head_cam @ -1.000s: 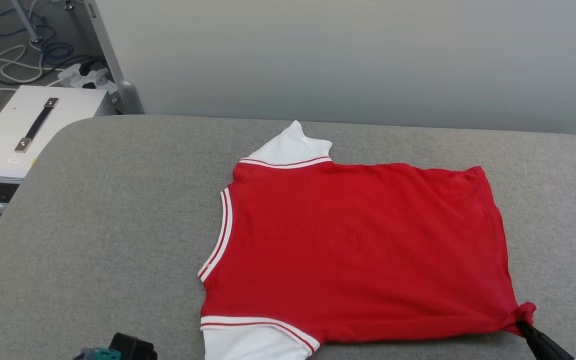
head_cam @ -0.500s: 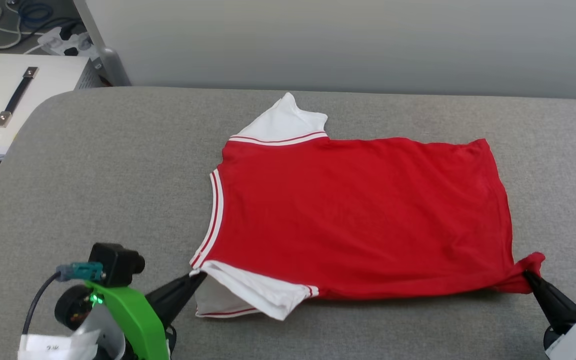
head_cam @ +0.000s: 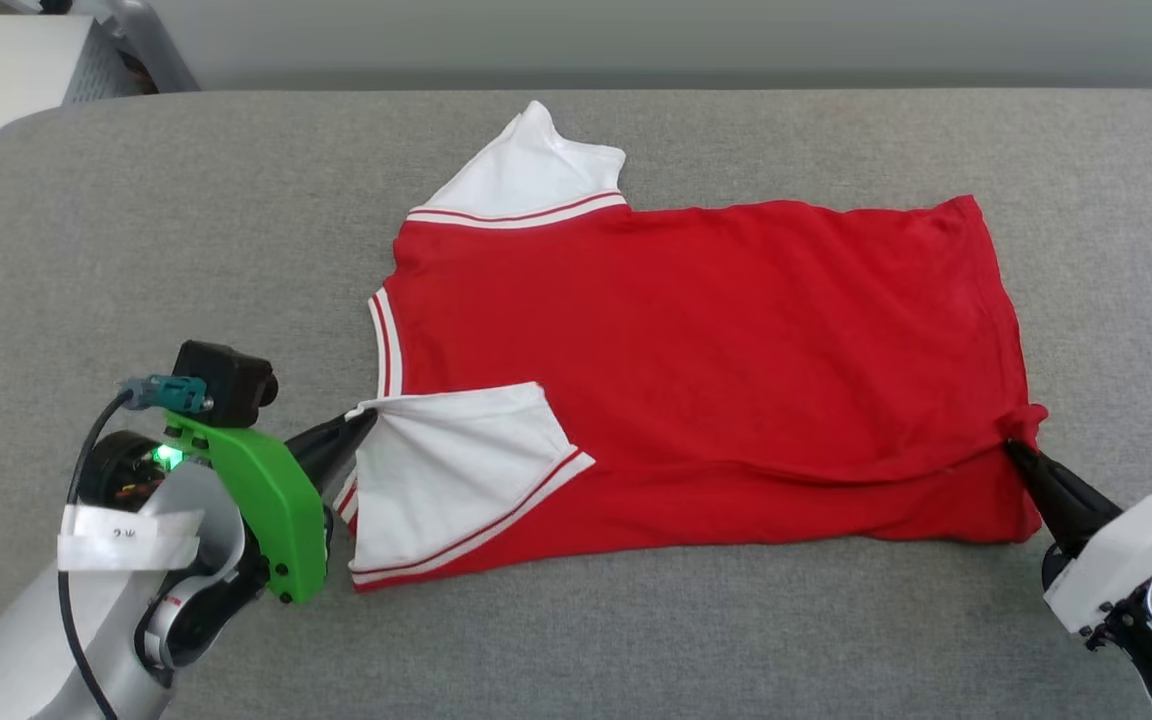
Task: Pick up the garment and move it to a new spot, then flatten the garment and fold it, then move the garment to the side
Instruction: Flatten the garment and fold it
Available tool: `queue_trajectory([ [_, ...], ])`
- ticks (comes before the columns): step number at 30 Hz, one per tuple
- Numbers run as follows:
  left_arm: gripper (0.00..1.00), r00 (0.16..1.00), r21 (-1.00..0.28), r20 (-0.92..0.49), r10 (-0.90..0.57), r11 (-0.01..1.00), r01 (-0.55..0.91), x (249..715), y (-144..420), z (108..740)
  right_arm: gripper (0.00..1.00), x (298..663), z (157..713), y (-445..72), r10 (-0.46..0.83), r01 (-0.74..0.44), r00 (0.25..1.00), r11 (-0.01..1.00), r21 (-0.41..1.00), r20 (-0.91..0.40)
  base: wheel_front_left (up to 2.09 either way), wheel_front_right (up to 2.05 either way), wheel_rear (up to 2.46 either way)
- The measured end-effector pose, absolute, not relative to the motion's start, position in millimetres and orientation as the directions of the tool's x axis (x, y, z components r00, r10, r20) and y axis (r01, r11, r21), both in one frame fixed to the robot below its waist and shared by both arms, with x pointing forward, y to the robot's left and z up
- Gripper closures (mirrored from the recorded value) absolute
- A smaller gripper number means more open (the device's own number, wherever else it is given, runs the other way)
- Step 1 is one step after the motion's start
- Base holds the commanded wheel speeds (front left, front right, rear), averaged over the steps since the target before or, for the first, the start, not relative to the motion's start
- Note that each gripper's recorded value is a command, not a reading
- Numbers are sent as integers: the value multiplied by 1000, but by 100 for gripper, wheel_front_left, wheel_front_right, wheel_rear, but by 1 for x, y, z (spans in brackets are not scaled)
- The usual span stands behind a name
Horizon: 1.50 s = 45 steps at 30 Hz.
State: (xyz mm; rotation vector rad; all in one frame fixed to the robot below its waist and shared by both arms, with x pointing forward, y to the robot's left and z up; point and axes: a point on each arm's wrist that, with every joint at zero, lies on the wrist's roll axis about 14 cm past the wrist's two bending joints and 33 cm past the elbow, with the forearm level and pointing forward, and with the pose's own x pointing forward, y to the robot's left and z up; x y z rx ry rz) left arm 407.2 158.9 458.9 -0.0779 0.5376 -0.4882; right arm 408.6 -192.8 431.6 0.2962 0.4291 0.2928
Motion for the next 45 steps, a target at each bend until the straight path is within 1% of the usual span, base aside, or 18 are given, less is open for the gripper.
queue_trajectory([
  [1,100,735,-180,-502,-456,886,427,418,160,447,100,414,423,-197,320,-199,861,927,316,-395,0,0,0],
  [5,100,722,-168,-528,-446,889,426,431,160,434,100,421,411,-199,301,-177,847,937,303,-438,0,0,0],
  [13,99,691,-147,-592,-415,898,414,444,163,402,100,428,391,-195,290,-169,817,947,273,-498,0,0,0],
  [14,63,688,-145,-597,-413,898,415,445,162,399,100,428,389,-195,286,-165,816,948,272,-502,0,0,0],
  [15,0,689,-143,-598,-410,900,411,446,162,397,22,429,389,-195,280,-159,818,949,271,-502,0,0,0],
  [16,0,688,-143,-600,-407,901,409,446,162,395,0,431,389,-195,278,-161,819,951,264,-501,0,0,0],
  [19,0,713,-146,-570,-408,904,401,449,158,397,0,432,391,-192,276,-161,824,951,262,-494,0,0,0],
  [24,0,802,-158,-450,-393,919,361,460,159,420,0,432,402,-196,261,-169,839,959,227,-478,0,0,0],
  [29,0,872,-212,-326,-366,927,310,463,159,451,0,425,418,-198,258,-208,852,965,159,-456,0,0,0],
  [32,0,899,-259,-275,-340,927,271,454,159,463,0,416,424,-199,254,-223,849,967,122,-464,0,0,0],
  [37,0,925,-300,-242,-294,929,217,430,160,470,0,402,440,-196,254,-234,855,967,100,-453,0,0,0],
  [39,0,932,-327,-239,-271,927,185,420,160,472,0,398,449,-195,248,-231,865,968,93,-437,0,0,0],
  [41,0,930,-333,-268,-251,930,155,410,161,466,0,393,452,-196,237,-219,867,971,91,-439,0,0,0],
  [43,0,914,-319,-330,-237,939,128,398,164,453,0,385,451,-197,225,-203,859,974,97,-460,0,0,0],
  [45,0,874,-292,-425,-234,950,113,383,165,435,0,376,446,-196,219,-192,842,976,106,-493,0,0,0],
])
